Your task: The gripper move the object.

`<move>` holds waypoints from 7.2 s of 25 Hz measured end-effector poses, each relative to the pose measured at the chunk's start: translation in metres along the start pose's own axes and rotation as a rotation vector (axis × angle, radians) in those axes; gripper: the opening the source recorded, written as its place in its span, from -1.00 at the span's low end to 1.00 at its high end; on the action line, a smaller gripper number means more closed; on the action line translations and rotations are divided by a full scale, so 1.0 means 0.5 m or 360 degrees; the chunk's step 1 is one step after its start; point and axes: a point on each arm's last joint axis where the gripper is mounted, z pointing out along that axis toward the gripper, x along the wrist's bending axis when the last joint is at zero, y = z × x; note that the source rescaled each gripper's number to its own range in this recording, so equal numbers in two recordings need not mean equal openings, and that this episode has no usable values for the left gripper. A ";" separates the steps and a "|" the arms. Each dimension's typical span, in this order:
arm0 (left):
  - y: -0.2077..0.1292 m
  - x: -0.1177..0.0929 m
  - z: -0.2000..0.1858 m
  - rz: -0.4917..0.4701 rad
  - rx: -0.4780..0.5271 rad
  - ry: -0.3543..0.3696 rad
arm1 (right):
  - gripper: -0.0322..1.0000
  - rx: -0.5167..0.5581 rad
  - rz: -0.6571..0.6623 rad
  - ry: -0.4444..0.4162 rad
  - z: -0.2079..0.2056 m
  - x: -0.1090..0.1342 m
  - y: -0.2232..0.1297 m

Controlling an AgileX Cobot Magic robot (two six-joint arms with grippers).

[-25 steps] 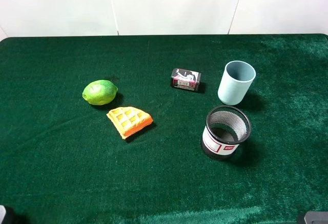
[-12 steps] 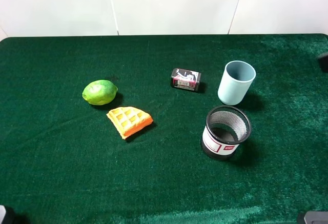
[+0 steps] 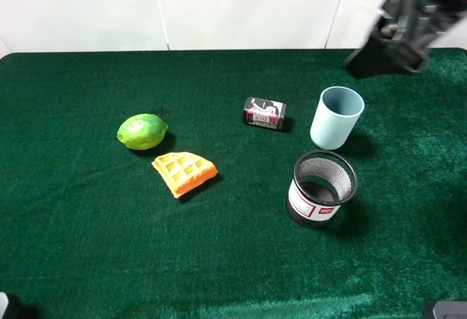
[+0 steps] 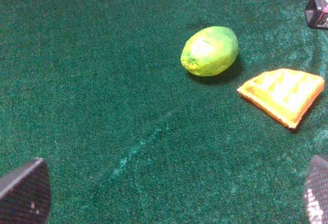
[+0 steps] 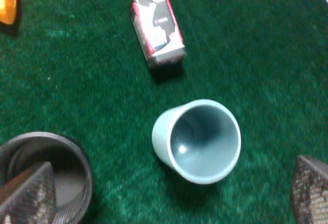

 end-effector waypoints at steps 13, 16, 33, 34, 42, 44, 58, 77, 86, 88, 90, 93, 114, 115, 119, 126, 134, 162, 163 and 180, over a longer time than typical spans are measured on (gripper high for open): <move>0.000 0.000 0.000 0.0000 0.0000 0.0000 | 1.00 0.0081 -0.0242 0.0093 0.125 0.037 0.097; 0.000 0.000 0.000 0.0000 0.0000 0.0000 | 1.00 0.0121 -0.0245 0.0110 0.161 0.037 0.099; 0.000 0.000 0.000 0.0000 0.0000 0.0000 | 1.00 0.0236 -0.0322 0.0138 0.318 0.026 0.117; 0.000 0.000 0.000 0.0000 0.0000 0.0000 | 1.00 0.0249 -0.0329 0.0140 0.324 0.020 0.117; 0.000 0.000 0.000 0.0000 0.0000 0.0000 | 1.00 0.0346 -0.0335 0.0152 0.370 -0.026 0.122; 0.000 0.000 0.000 0.0000 0.0000 0.0000 | 1.00 0.0360 -0.0340 0.0153 0.387 -0.037 0.124; 0.000 0.000 0.000 0.0000 0.0000 0.0000 | 1.00 0.0470 -0.0272 0.0274 0.514 -0.070 0.102; 0.000 0.000 0.000 0.0000 0.0000 0.0000 | 1.00 0.0488 -0.0192 0.0356 0.584 -0.053 0.077; 0.000 0.000 0.000 0.0000 0.0000 0.0000 | 0.85 0.0485 -0.0161 0.0375 0.591 -0.049 0.075; 0.000 0.000 0.000 0.0000 0.0000 0.0000 | 0.49 0.0484 -0.0157 0.0376 0.591 -0.049 0.076; 0.000 0.000 0.000 0.0000 0.0000 0.0000 | 0.06 0.0484 -0.0147 0.0376 0.591 -0.049 0.076; 0.000 0.000 0.000 0.0000 0.0000 0.0000 | -0.68 0.0486 -0.0116 0.0376 0.591 -0.048 0.076; 0.000 0.000 0.000 0.0000 0.0000 0.0000 | -0.93 0.0384 -0.0101 0.0319 0.491 -0.038 0.134; 0.000 0.000 0.000 0.0000 0.0000 0.0000 | -0.93 0.0377 -0.0109 0.0319 0.484 -0.030 0.141; 0.000 0.000 0.000 0.0000 0.0000 0.0000 | -0.93 0.0375 -0.0170 0.0341 0.461 0.013 0.166; 0.000 0.000 0.000 0.0000 0.0000 0.0000 | -0.93 0.0348 -0.0375 0.0403 0.429 0.134 0.213; 0.000 0.000 0.000 0.0000 0.0000 0.0000 | -0.93 0.0243 -0.0606 0.0475 0.408 0.277 0.248; 0.000 0.000 0.000 0.0000 0.0000 0.0000 | -0.93 0.0134 -0.0933 0.0725 0.479 0.583 0.378; 0.000 0.000 0.000 0.0000 0.0000 0.0000 | -0.93 0.0141 -0.0940 0.0730 0.484 0.589 0.375; 0.000 0.000 0.000 0.0000 0.0000 0.0000 | -0.93 0.0186 -0.1006 0.0711 0.558 0.638 0.337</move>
